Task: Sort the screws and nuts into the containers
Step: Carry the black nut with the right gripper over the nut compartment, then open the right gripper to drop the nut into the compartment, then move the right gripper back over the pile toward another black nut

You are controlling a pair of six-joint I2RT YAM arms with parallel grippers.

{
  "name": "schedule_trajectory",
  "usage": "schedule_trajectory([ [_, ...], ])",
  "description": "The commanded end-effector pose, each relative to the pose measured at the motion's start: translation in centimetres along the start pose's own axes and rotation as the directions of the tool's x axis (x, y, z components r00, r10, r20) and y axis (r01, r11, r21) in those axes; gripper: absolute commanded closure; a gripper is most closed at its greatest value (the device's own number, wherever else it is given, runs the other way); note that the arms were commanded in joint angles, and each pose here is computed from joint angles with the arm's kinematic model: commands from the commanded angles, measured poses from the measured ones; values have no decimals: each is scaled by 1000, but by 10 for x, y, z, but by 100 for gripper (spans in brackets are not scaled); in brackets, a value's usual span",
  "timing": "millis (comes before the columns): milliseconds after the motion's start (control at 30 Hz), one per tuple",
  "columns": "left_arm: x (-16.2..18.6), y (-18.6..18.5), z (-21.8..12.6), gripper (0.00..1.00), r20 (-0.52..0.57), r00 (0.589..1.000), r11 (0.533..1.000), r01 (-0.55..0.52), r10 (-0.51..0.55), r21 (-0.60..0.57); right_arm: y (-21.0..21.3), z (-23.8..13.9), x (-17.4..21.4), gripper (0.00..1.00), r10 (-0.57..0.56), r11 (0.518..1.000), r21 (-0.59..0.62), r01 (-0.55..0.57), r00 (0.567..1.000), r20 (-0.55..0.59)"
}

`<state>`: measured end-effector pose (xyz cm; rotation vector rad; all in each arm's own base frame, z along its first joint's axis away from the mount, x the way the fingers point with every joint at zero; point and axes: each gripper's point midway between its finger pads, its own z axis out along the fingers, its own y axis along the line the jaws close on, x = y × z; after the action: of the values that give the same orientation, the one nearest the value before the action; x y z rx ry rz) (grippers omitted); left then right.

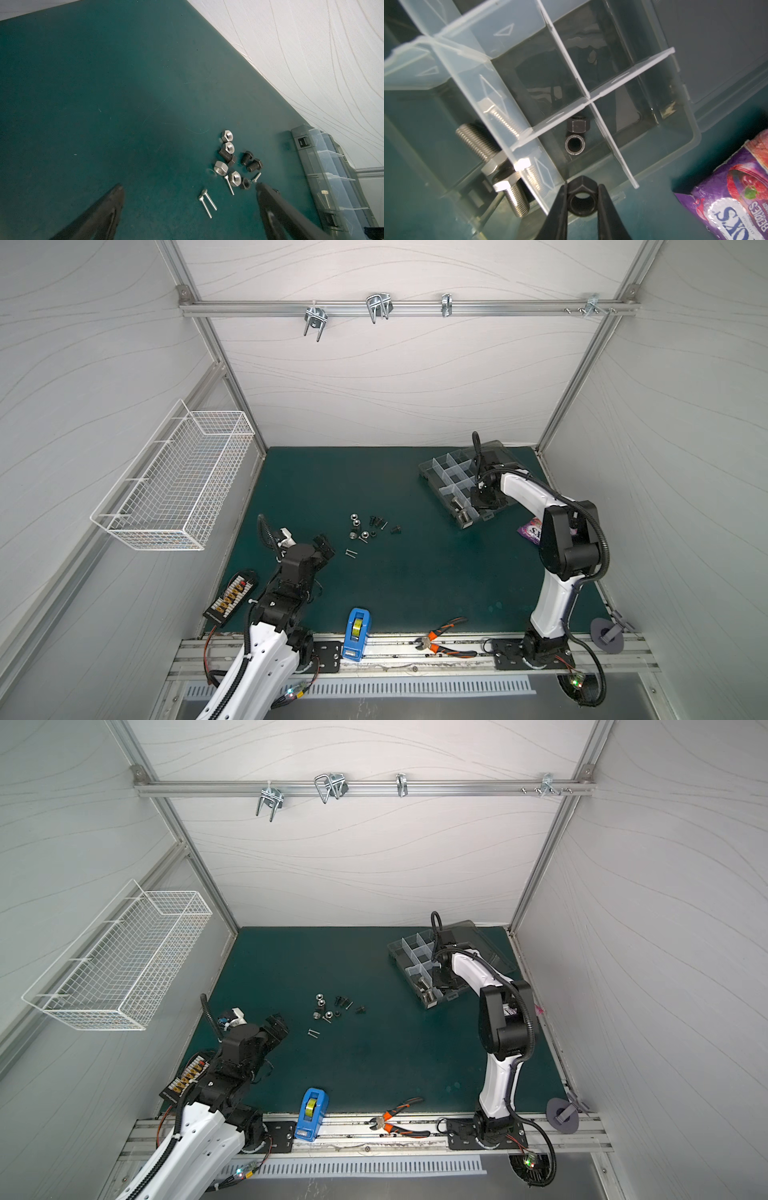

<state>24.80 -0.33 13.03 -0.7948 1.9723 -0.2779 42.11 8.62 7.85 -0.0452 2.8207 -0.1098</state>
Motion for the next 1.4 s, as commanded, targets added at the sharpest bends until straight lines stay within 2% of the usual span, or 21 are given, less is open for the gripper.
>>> schedule_trajectory([
  [0,-14,-14,-4,0,35,999,999,24,-26,42,-4,5,-9,95,-9,1000,10,9,1000,5],
  [233,-14,-16,-3,0,32,999,999,22,-23,44,-9,18,-8,88,-11,1000,29,11,1000,-21],
  [600,-13,-16,-3,0,29,999,999,24,-25,47,-10,25,-6,84,-15,999,35,16,999,-31],
  [867,-14,-16,-3,0,30,999,999,18,-19,48,-10,26,-3,62,-10,999,33,11,999,-38],
  [1067,-13,-16,-2,0,27,999,999,18,-19,46,-12,15,-3,60,-5,1000,28,6,1000,-21],
  [1367,-10,-16,0,0,17,1000,999,21,-22,48,-9,-26,-8,58,17,1000,-19,-16,998,57],
])
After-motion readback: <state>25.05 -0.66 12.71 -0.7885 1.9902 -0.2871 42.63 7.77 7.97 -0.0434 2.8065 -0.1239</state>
